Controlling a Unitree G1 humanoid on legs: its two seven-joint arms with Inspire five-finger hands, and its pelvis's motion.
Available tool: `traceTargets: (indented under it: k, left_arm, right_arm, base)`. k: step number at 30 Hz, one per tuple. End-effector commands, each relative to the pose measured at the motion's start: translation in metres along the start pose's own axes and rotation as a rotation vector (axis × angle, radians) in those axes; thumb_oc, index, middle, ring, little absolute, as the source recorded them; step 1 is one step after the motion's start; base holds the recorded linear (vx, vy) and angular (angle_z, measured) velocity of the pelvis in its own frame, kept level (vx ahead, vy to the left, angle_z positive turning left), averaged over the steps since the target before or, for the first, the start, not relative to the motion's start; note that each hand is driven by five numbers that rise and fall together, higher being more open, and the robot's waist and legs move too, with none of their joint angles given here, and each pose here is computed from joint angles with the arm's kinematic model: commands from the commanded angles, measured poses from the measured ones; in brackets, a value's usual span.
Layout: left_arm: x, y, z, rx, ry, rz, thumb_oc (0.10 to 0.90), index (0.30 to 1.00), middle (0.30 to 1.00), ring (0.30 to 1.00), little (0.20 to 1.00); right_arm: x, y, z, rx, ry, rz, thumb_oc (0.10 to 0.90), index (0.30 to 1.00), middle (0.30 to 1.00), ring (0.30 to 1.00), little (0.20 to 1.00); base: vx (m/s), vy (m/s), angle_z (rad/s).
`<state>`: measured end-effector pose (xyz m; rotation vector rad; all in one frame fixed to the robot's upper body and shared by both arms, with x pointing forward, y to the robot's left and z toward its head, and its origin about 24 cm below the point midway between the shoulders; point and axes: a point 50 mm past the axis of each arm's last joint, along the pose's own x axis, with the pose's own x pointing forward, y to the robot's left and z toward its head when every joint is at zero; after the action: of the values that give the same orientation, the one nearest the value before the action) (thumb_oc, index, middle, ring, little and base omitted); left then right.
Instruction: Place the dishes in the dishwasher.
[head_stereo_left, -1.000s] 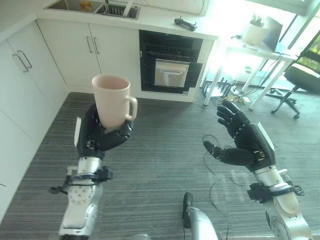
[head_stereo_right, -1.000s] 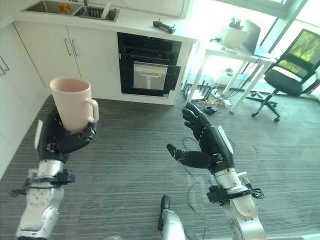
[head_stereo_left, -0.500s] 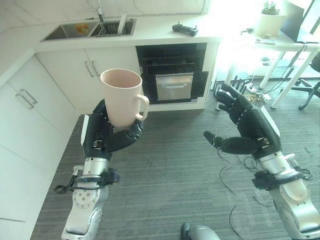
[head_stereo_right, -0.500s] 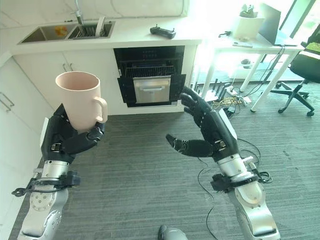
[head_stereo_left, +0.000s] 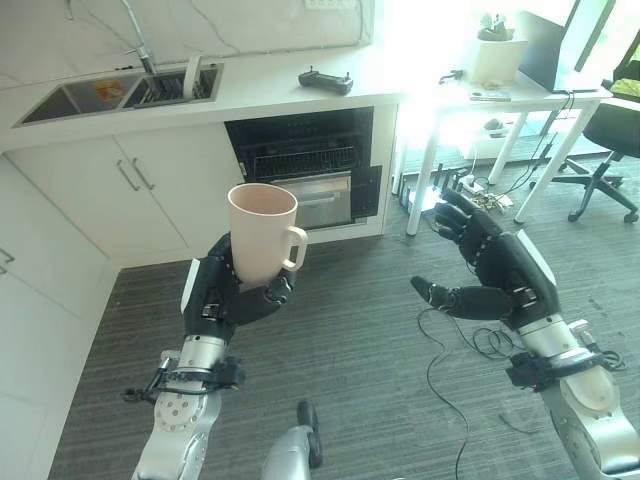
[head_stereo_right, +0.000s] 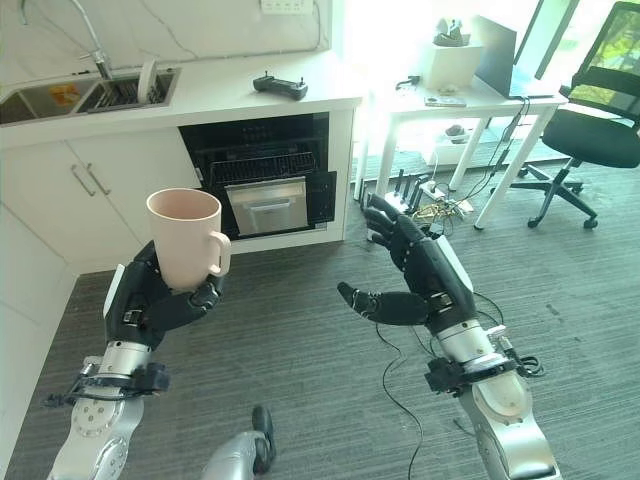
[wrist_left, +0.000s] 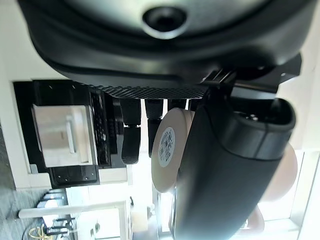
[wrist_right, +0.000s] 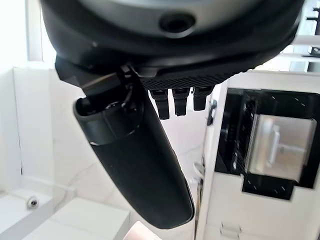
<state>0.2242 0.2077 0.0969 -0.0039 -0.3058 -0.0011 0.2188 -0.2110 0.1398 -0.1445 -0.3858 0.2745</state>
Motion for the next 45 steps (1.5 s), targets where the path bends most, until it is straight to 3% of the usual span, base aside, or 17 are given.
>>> traceTargets:
  k: [1,13,33,45]
  left_arm:
    - [0.021,-0.006,0.057,0.035,-0.323,-0.07,0.4,0.3,0.3,0.3,0.3]
    - [0.022,-0.013,0.057,0.055,-0.285,-0.131,0.4,0.3,0.3,0.3,0.3]
    - [0.018,-0.01,0.06,0.018,-0.309,-0.075,0.4,0.3,0.3,0.3,0.3]
    - [0.01,-0.006,0.052,-0.008,-0.314,-0.068,0.4,0.3,0.3,0.3,0.3]
  right_arm:
    - [0.007,0.004,0.04,-0.004,-0.25,0.022,0.8,0.9,0.9,0.9,0.9]
    - [0.006,0.017,0.032,0.036,-0.212,0.031,0.8,0.9,0.9,0.9,0.9]
    - [0.02,0.012,0.036,0.027,-0.215,0.073,0.8,0.9,0.9,0.9,0.9]
    - [0.009,0.009,0.026,-0.008,-0.178,0.048,0.8,0.9,0.9,0.9,0.9]
  base:
    - [0.28,0.207,-0.18]
    - [0.23,0.156,0.13]
    - [0.29,-0.38,0.03]
    - [0.23,0.101,0.11]
